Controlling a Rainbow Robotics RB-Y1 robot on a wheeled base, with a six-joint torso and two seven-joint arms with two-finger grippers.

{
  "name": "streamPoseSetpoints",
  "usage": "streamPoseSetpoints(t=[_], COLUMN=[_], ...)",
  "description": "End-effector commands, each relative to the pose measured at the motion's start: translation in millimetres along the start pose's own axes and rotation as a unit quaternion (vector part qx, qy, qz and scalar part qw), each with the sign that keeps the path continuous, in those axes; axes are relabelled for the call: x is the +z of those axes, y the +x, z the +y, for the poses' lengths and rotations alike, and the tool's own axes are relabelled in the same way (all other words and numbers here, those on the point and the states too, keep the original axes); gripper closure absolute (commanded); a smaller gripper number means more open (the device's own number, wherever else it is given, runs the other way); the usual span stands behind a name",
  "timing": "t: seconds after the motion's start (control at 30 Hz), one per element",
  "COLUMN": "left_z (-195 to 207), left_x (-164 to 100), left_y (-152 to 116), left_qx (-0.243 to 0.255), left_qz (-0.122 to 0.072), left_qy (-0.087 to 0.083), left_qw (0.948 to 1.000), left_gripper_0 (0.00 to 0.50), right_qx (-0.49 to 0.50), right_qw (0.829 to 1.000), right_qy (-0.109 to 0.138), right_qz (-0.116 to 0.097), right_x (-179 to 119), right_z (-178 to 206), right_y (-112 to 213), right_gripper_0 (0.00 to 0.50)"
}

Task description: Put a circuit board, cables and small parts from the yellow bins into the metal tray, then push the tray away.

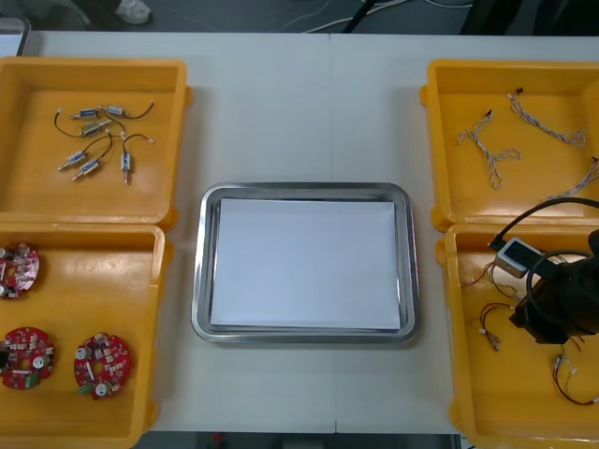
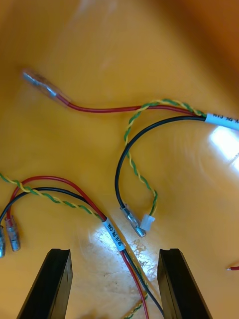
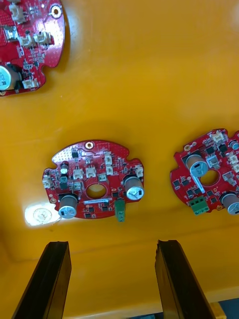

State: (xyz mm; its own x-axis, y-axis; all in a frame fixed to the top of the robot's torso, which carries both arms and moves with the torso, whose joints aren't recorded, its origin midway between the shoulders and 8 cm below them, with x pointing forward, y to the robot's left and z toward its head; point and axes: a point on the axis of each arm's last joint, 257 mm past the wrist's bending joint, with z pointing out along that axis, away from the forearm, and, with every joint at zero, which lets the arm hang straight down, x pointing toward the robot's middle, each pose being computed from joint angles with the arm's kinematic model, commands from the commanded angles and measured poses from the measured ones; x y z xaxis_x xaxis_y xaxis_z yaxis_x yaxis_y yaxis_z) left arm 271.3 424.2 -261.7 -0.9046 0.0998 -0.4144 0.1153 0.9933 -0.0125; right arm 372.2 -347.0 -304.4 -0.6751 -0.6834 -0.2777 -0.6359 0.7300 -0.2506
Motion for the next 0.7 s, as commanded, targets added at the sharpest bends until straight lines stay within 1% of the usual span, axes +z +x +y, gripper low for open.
streamPoseSetpoints(t=[0.03,0.13,0.27,0.47,0.53,0.6,0.7], left_z=[12.7,13.0,12.4,13.5,10.8,9.3,7.9], left_x=[1.2,6.9,18.7,20.3,23.1,28.6,32.4], left_y=[23.7,27.2,25.9,25.0,22.6,20.9,19.6], left_qx=[0.023,0.017,0.008,0.007,0.010,0.016,0.020], left_qz=[0.036,0.034,0.018,0.013,0.008,-0.001,-0.006], left_qy=[-0.017,-0.015,-0.009,-0.012,-0.011,-0.014,-0.016], left_qw=[0.9989,0.9992,0.9998,0.9998,0.9999,0.9998,0.9996], left_gripper_0=[0.000,0.000,0.000,0.000,0.000,0.000,0.000], right_qx=[-0.011,-0.005,-0.007,-0.010,-0.011,-0.012,-0.012], right_qw=[1.000,1.000,1.000,1.000,1.000,1.000,1.000], right_qy=[-0.008,-0.013,-0.009,-0.006,-0.007,-0.009,-0.010], right_qz=[0.008,0.009,0.010,0.013,0.013,0.014,0.014], right_x=[11.7,17.3,19.7,24.3,24.8,25.3,25.5], right_z=[10.9,13.2,13.5,17.0,18.2,19.8,20.5], right_y=[9.9,11.6,11.3,12.2,12.4,12.5,13.1], right_gripper_0=[0.000,0.000,0.000,0.000,0.000,0.000,0.000])
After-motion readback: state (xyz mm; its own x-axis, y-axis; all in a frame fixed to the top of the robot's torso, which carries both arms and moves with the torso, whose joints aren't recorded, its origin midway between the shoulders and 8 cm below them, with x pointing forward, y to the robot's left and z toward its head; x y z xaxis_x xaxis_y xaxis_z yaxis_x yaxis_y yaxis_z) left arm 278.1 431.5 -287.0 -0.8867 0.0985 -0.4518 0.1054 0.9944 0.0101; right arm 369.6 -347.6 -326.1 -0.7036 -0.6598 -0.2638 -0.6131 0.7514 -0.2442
